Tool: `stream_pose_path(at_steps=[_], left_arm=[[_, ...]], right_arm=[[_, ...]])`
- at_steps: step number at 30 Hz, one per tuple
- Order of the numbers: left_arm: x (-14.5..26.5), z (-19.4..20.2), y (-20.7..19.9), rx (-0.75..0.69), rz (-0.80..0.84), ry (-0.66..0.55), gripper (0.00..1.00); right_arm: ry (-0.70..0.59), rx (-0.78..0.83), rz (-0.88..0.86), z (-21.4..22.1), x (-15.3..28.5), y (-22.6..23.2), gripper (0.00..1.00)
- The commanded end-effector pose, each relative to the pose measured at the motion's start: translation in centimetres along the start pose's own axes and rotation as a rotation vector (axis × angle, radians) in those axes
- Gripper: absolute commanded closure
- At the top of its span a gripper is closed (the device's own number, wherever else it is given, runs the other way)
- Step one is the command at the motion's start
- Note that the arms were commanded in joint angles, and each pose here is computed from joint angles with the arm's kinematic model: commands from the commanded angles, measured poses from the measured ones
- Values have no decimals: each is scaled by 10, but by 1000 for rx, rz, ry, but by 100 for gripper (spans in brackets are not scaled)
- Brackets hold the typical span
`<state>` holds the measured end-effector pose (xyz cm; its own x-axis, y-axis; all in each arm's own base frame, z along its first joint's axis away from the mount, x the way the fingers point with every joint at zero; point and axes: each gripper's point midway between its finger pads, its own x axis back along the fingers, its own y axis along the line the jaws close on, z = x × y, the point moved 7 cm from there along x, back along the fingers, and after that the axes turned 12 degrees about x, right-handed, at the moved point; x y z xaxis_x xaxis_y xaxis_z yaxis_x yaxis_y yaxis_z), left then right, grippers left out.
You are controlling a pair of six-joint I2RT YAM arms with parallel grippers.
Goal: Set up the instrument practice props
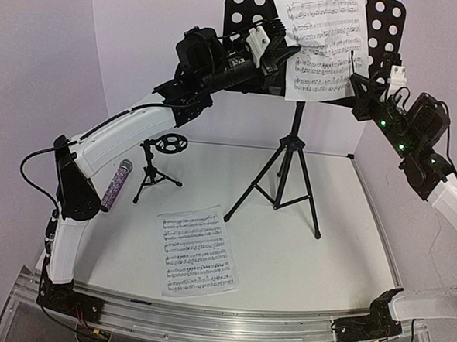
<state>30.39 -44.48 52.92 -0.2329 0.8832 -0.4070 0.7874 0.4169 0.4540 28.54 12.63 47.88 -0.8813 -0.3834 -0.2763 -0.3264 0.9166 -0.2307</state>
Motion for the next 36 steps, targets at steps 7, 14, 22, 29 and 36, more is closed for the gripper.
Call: stream_pose_path(at_steps=[7, 14, 22, 29, 36], left_arm=[[-1, -18, 2, -129, 73, -104, 100], [4, -19, 4, -138, 66, -88, 100], [5, -16, 7, -156, 56, -72, 100], [5, -16, 7, -157, 58, -77, 100], [7, -17, 7, -153, 59, -76, 100]], right_arm=[[5, 28, -16, -20, 8, -2, 82], [98, 12, -101, -35, 18, 0, 52], [377, -46, -196, -74, 26, -6, 34], [328, -69, -254, -121, 11, -11, 27], [212, -104, -249, -148, -2, -20, 28]])
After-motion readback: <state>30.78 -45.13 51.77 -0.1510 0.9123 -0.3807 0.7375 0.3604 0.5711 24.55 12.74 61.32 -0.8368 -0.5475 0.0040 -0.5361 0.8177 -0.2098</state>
